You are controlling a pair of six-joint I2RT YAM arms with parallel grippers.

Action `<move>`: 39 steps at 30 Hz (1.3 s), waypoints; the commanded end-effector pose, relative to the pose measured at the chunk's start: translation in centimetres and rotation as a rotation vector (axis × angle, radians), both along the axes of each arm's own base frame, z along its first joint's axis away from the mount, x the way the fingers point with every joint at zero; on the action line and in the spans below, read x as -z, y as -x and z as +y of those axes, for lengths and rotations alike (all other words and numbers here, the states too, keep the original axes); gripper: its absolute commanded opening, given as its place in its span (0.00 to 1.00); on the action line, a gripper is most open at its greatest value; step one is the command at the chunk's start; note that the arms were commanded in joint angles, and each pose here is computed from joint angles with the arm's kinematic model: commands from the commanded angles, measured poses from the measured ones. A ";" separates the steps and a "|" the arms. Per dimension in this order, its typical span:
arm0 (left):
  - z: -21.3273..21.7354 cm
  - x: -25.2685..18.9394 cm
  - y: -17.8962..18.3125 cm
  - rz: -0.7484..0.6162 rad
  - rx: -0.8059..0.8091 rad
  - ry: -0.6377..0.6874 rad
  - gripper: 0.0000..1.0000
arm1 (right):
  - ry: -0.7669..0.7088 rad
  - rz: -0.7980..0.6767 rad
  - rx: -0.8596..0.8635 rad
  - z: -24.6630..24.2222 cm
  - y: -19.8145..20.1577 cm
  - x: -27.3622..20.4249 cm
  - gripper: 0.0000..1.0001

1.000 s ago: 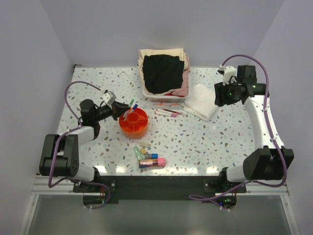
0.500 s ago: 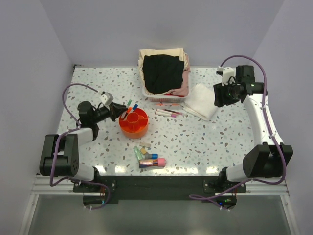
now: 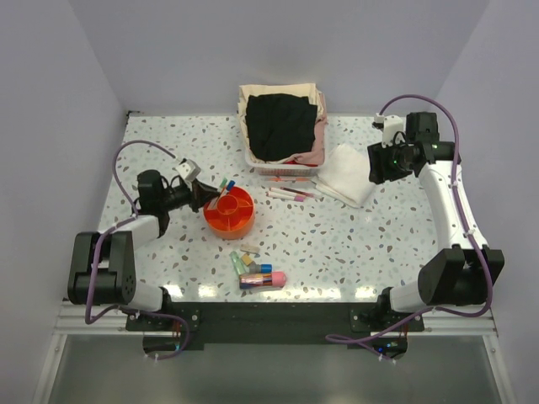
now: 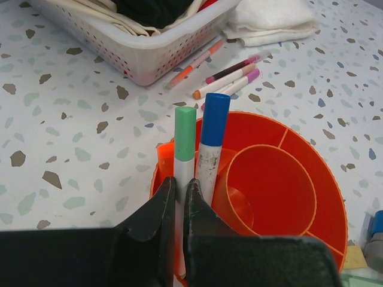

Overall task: Sort the stationery into containers
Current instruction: Place the pen in the storage box, then pick up the pen from the center of the board.

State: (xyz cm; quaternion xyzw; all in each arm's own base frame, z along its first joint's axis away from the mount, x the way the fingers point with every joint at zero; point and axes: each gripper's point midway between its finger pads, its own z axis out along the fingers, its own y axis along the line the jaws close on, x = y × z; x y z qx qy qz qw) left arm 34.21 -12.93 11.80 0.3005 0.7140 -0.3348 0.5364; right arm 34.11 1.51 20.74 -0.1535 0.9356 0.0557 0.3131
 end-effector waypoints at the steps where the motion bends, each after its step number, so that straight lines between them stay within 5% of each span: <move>1: 0.6 -1.0 -0.1 -0.065 -0.002 -0.043 0.00 | 0.004 -0.027 0.003 -0.2 0.0 -0.7 0.54; 6: 0.5 -1.1 0.0 -0.065 0.004 -0.038 0.13 | -0.004 -0.025 -0.002 0.0 -0.1 -0.7 0.54; 9: 0.3 -2.5 0.0 -0.084 0.010 -0.020 0.31 | -0.005 -0.030 0.000 0.0 -0.3 -0.9 0.55; 17: -0.1 -14.4 -2.4 -0.317 0.029 0.022 0.45 | -0.028 -0.049 -0.002 0.4 -0.9 -1.2 0.55; 23: -4.4 -21.7 -2.3 -0.471 0.275 -0.012 0.59 | -0.069 -0.073 0.003 1.0 -1.6 -1.2 0.55; 24: -5.4 -20.1 -1.9 -0.370 0.311 -0.026 0.59 | -0.073 -0.077 0.001 1.1 -1.6 -1.2 0.55; 31: -15.2 -12.9 -1.3 -0.269 0.698 -0.395 0.52 | -0.082 -0.133 -0.027 1.5 -1.2 -2.5 0.55; 39: -18.6 -5.3 0.3 -0.160 0.866 -0.682 0.43 | -0.146 -0.222 0.025 2.1 -0.3 -4.8 0.55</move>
